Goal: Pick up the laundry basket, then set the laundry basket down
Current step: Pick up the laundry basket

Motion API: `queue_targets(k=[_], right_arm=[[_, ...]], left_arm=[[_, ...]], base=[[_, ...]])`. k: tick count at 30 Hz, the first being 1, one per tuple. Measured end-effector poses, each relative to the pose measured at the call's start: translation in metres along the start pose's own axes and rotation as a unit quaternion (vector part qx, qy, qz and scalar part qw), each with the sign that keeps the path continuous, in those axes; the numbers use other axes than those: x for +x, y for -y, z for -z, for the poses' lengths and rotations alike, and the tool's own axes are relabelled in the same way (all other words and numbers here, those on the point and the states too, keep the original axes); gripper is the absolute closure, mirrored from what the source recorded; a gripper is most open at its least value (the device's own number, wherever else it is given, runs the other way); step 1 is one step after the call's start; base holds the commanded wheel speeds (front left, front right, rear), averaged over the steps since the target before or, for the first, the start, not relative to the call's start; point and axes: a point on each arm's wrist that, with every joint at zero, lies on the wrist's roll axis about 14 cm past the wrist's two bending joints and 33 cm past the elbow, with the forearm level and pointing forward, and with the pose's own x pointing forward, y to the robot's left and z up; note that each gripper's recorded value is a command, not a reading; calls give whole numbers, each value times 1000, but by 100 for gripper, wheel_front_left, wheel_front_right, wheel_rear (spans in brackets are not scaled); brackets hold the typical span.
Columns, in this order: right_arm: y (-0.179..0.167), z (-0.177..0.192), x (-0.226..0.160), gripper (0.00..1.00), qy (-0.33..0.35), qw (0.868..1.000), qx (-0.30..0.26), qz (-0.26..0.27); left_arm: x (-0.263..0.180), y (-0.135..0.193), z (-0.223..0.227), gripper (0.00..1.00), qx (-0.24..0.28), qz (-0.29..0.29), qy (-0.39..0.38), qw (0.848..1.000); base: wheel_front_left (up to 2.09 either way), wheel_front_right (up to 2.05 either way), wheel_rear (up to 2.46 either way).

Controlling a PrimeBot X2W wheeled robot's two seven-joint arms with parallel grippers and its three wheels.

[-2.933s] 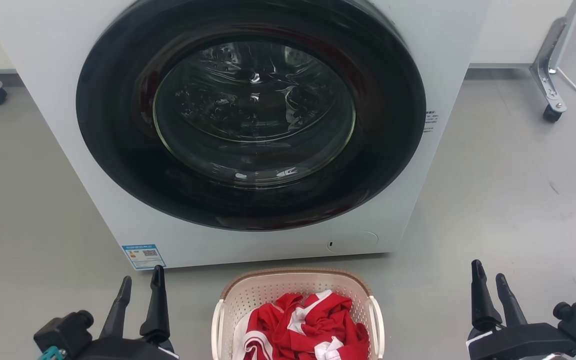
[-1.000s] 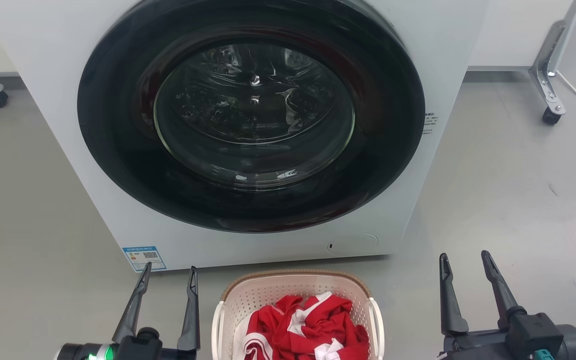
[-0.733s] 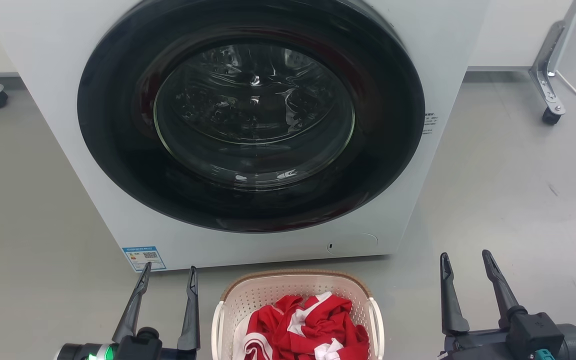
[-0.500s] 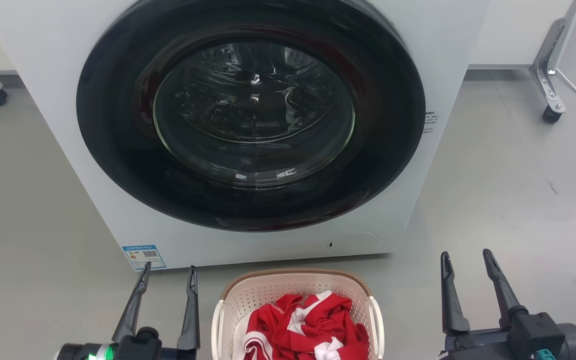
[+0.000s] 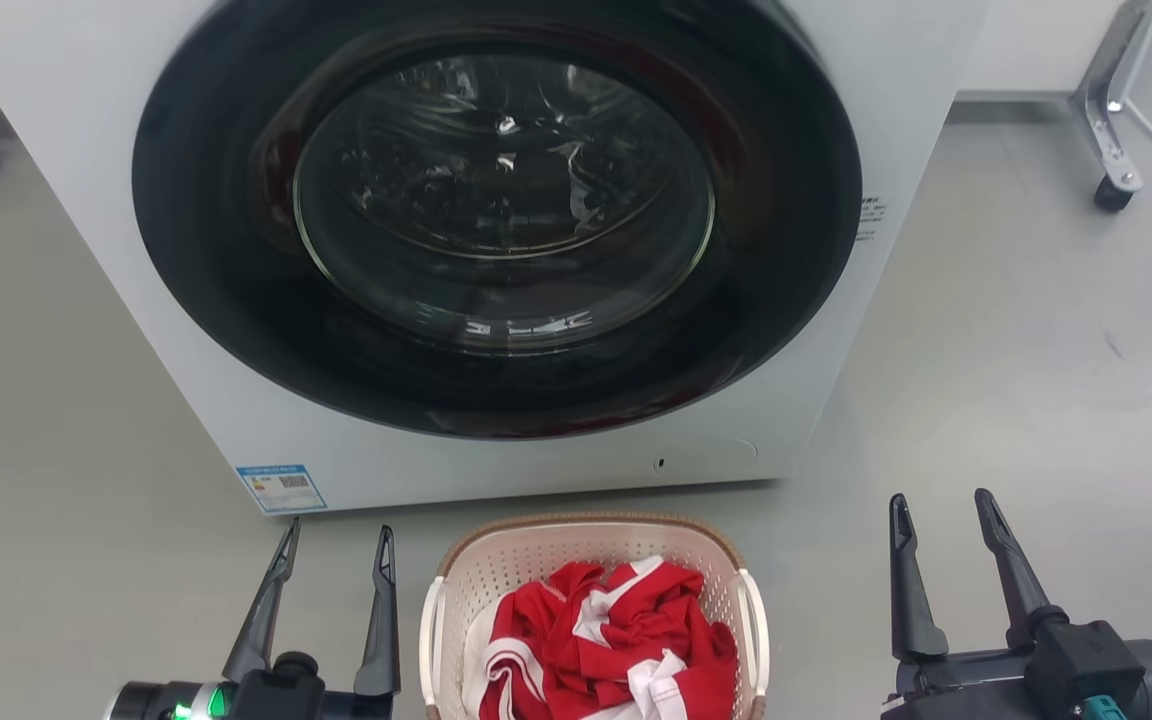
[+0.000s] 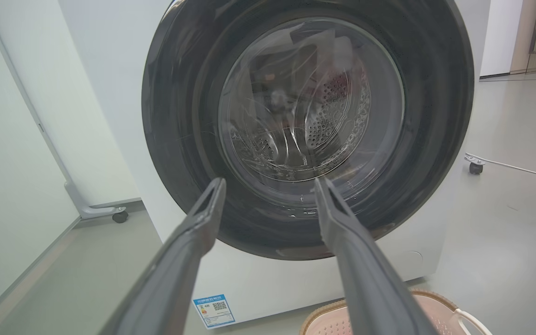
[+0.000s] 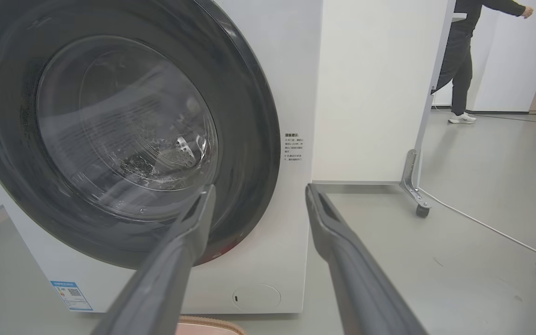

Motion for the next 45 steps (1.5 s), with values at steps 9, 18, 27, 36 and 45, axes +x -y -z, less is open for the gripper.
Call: queue_targets(k=[9,18,27,36,45], right_arm=[[3,13,21,0,-12,1000,2,-3],[0,46,56,0,-43,999,3,-17],[7,102,82,0,-103,995,4,-11],[13,166,98,0,-168,986,12,-2],[8,232,116,0,-224,974,20,-5]], left_arm=[[21,-1,11,0,-1,0,-10,1000],[52,0,47,0,-5,6,-50,999],[77,3,105,0,-7,21,-118,993],[94,-1,169,0,-23,13,-196,980],[100,11,236,0,-38,27,-273,961]], base=[[0,0,0],[0,0,0],[0,0,0],[0,0,0],[0,0,0]])
